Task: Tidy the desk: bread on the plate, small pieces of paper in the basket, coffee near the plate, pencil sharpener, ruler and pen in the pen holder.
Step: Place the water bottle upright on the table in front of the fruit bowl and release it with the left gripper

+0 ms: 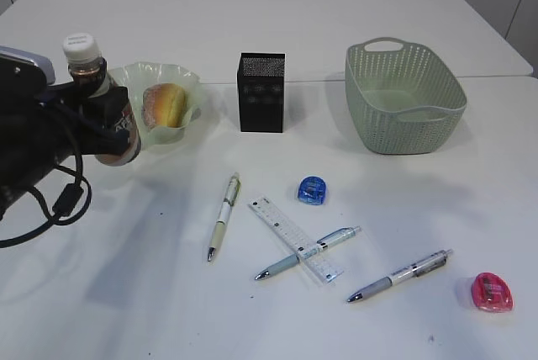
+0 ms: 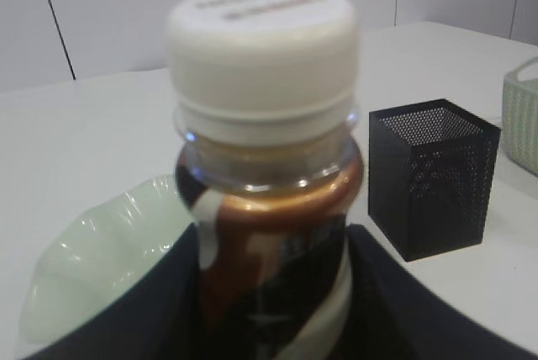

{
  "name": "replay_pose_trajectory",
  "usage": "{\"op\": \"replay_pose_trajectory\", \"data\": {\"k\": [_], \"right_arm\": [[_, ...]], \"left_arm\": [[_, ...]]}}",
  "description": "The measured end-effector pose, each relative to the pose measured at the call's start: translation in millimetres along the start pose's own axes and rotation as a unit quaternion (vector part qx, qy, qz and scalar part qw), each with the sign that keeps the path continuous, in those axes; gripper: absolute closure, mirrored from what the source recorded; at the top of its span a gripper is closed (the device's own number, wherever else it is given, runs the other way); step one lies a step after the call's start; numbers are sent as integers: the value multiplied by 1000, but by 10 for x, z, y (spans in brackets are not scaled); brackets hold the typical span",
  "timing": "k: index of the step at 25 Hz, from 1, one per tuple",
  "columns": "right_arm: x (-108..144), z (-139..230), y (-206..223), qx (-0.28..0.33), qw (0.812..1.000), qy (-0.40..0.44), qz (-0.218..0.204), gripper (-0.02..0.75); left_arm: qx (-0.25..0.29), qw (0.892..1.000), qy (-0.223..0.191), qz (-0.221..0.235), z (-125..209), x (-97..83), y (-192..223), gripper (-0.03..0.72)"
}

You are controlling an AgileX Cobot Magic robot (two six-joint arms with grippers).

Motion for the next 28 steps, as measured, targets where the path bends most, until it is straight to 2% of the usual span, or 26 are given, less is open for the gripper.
{"op": "replay_pose_trajectory", "data": {"k": [11, 28], "right_arm": [[-19, 2, 0, 1, 1000, -3, 7, 280], [-19, 2, 0, 1, 1000, -4, 7, 280]], "left_arm": [[57, 998, -4, -25, 420, 101, 57, 375], [81, 996, -3, -33, 626, 143, 80, 374]]}}
Point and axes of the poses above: a point on each arm's last joint axis where the gripper is mounted, y pointing out along that axis toward the gripper, x along the wrist's bending axis when the last joint is at zero, z = x × y, the point moved 4 cm from there along y, pointing out along that axis toward the gripper, and after that the axes turned 11 degrees about -y, right-handed, at the moved point
